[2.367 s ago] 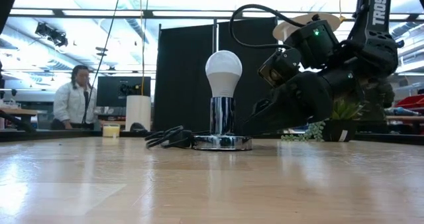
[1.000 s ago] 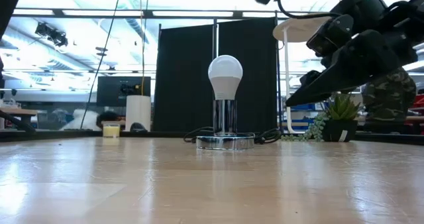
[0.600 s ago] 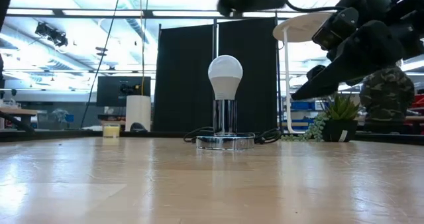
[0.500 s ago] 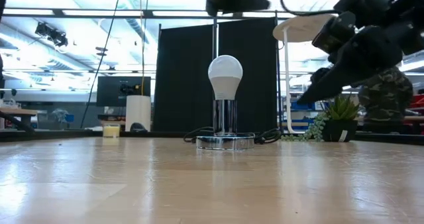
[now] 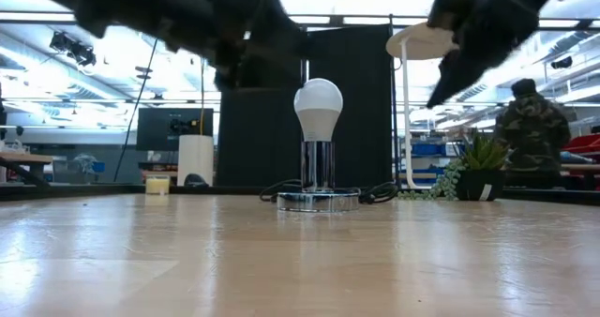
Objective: Screw lightbulb
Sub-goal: Remove the white lightbulb from the metallic lamp
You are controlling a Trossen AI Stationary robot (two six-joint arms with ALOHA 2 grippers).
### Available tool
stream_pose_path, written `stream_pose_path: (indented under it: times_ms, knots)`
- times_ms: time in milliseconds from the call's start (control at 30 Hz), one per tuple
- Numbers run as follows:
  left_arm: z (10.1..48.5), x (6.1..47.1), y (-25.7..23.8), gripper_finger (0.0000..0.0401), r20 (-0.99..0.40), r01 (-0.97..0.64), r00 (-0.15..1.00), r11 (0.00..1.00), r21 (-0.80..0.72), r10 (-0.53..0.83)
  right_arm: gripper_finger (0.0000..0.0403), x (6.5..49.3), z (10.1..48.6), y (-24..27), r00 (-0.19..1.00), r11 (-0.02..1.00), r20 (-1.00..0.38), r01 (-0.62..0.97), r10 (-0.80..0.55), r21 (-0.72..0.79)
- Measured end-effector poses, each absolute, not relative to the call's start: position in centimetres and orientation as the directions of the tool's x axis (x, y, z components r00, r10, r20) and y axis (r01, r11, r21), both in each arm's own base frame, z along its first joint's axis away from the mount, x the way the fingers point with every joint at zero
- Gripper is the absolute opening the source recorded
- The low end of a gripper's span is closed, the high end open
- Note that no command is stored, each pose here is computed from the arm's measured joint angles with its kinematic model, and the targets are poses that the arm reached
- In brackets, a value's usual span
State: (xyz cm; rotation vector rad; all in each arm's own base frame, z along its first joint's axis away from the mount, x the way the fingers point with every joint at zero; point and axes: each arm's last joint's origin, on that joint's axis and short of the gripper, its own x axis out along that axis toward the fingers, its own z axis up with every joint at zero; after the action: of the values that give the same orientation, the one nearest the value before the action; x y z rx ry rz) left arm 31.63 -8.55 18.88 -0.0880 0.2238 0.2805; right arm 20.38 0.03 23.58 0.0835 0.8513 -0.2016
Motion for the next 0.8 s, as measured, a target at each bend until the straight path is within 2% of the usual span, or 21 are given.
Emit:
stream_pose_path:
  times_ms: [133,367,633,800]
  knots:
    - [18.1,30.9,-8.9,0.0392,-0.238,-0.368,0.902,0.930,0.016,0.361,0.0378,21.0,25.9,0.1,0.679,0.983,-0.721,0.182,-0.138,-0.017]
    - [18.1,30.4,-10.0,0.0392,-0.229,-0.395,0.888,0.916,0.061,0.398,0.0378,21.5,27.1,0.1,0.694,0.987,-0.708,0.157,-0.131,-0.028]
    - [15.0,29.8,-10.2,0.0392,-0.375,-0.486,0.810,0.874,0.001,0.451,0.0378,23.4,25.8,0.4,0.652,0.995,-0.755,0.095,-0.060,0.003]
    - [13.1,31.0,-8.9,0.0392,-0.379,-0.526,0.789,0.851,-0.007,0.484,0.0378,26.2,26.6,0.5,0.641,0.998,-0.765,0.062,-0.060,-0.027]
